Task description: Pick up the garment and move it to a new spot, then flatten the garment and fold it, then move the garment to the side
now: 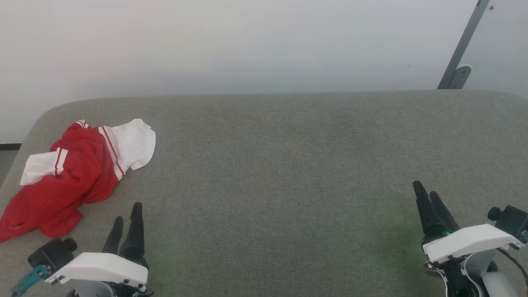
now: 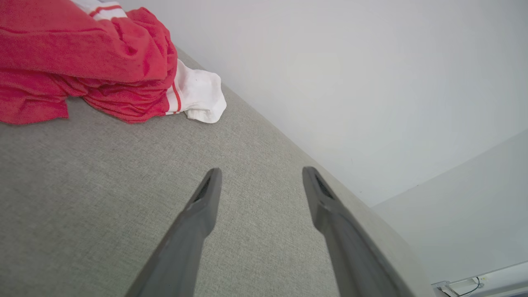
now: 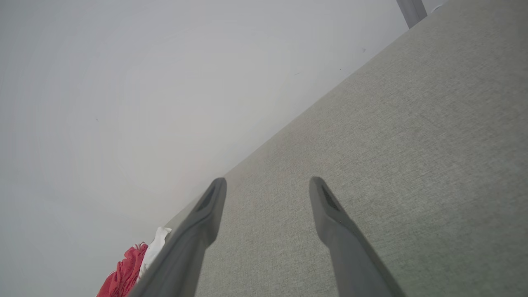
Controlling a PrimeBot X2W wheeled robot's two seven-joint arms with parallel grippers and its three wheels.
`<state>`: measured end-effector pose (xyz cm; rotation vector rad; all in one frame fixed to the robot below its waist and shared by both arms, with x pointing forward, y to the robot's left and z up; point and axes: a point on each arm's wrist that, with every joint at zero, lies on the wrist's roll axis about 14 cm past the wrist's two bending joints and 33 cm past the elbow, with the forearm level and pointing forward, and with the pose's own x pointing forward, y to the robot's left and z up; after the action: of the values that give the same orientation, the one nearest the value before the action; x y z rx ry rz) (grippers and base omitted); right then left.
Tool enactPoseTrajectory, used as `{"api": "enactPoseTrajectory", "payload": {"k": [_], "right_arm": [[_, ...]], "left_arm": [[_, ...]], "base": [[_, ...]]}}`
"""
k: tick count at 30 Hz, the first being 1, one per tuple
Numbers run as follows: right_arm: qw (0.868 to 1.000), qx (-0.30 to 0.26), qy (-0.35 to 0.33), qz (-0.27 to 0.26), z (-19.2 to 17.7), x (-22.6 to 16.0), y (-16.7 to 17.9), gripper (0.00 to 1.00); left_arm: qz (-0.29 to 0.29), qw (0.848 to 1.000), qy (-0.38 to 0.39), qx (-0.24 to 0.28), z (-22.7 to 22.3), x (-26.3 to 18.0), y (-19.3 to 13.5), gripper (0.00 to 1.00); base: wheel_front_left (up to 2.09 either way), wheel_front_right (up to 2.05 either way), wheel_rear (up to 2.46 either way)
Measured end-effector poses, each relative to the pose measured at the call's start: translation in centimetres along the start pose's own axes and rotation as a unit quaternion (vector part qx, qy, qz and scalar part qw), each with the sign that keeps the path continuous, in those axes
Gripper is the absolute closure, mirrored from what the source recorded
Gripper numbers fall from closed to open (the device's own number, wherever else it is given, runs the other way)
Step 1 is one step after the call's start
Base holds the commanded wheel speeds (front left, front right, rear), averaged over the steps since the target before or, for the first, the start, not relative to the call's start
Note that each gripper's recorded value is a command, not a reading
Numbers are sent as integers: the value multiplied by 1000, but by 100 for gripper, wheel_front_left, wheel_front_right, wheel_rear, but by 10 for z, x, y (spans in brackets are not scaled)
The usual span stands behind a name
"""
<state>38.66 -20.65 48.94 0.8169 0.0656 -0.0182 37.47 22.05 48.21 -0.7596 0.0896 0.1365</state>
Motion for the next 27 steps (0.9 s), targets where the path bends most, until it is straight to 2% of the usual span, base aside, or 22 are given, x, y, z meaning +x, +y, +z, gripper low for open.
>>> {"api": "enactPoseTrajectory", "payload": {"k": [15,27], "right_arm": [[997,-76,-11,5,9,0,-1,0],[990,-141,-16,15,13,2,3,0]], "left_arm": [[-12,996,-34,80,13,0,-5,0],[-23,988,-57,143,22,-3,-8,0]], "base": [[0,0,0],[0,0,0]]}}
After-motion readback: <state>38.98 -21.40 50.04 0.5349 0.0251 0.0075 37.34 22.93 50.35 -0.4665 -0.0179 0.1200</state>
